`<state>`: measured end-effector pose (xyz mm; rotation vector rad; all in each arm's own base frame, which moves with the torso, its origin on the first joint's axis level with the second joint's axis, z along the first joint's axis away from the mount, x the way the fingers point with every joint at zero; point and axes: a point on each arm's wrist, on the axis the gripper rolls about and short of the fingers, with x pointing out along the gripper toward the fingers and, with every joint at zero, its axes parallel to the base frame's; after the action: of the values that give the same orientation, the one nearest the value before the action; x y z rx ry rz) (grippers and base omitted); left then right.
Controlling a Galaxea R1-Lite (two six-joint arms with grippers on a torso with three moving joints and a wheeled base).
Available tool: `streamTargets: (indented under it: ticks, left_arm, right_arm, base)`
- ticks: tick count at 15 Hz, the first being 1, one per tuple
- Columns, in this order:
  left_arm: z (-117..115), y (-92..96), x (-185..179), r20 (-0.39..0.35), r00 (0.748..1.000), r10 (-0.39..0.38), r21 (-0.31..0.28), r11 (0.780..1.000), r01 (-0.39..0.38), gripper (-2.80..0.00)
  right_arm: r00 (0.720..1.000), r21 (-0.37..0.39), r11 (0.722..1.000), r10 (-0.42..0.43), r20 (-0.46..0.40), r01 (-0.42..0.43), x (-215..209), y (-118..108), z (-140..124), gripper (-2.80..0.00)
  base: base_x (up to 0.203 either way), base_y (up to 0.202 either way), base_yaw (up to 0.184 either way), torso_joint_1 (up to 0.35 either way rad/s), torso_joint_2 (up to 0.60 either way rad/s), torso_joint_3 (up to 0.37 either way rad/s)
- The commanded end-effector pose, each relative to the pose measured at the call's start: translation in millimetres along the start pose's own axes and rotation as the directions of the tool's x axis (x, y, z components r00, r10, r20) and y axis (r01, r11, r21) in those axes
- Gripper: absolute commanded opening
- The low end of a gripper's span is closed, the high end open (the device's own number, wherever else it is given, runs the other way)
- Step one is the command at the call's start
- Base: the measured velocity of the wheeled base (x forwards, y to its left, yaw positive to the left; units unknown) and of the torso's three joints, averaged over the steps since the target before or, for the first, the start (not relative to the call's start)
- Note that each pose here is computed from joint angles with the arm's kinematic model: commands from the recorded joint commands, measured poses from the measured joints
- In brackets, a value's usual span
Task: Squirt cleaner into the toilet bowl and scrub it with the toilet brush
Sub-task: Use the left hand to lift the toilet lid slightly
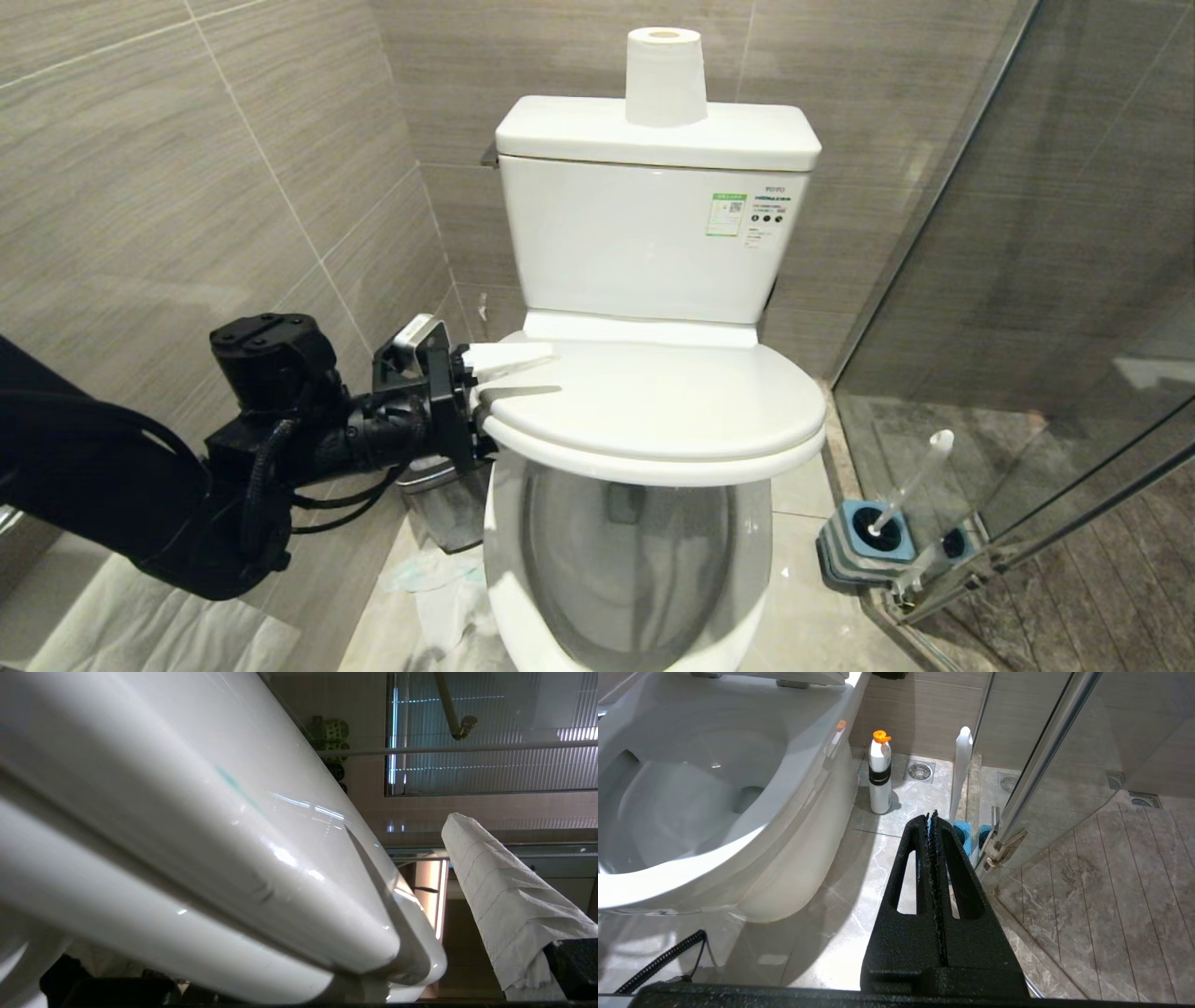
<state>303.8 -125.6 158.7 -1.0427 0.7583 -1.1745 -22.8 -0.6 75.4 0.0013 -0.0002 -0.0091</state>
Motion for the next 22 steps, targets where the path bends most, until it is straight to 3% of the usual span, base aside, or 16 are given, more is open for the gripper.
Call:
streamTargets:
  ticks: [1, 5, 10, 16, 22]
  left_arm:
    - [0.1, 3.8, 1.9, -0.017, 1.0, 0.018, -0.047, 0.999, -0.019, 0.0]
    - [10.9, 1.6, 7.2, -0.009, 0.997, 0.074, -0.104, 0.992, -0.074, 0.0]
    - [19.0, 0.2, 10.3, 0.009, 0.98, 0.201, -0.148, 0.969, -0.197, 0.0]
    - [30.0, -30.1, 9.9, 0.053, 0.959, 0.279, -0.196, 0.944, -0.264, 0.0]
    - [36.9, -56.9, 6.4, 0.053, 0.956, 0.29, -0.224, 0.936, -0.271, 0.0]
  right_arm:
    - [1.0, 0.0, 1.0, 0.0, -0.002, 0.0, 0.1, 0.0, -0.4, -2.8]
    - [1.0, 0.0, 1.0, 0.0, -0.002, 0.0, 0.1, 0.0, -0.4, -2.8]
    - [1.0, 0.0, 1.0, 0.0, -0.002, 0.0, 0.1, 0.0, -0.4, -2.8]
    - [1.0, 0.0, 1.0, 0.0, -0.002, 0.0, 0.1, 0.0, -0.4, -2.8]
    - [1.0, 0.0, 1.0, 0.0, -0.002, 0.0, 0.1, 0.0, -0.4, -2.8]
  base:
    - [0.0, 0.0, 0.0, 0.0, 0.0, 0.0]
    - [0.0, 0.0, 0.0, 0.0, 0.0, 0.0]
    - [0.0, 0.0, 0.0, 0.0, 0.0, 0.0]
    - [0.0, 0.0, 0.0, 0.0, 0.0, 0.0]
    - [0.0, 0.0, 0.0, 0.0, 0.0, 0.0]
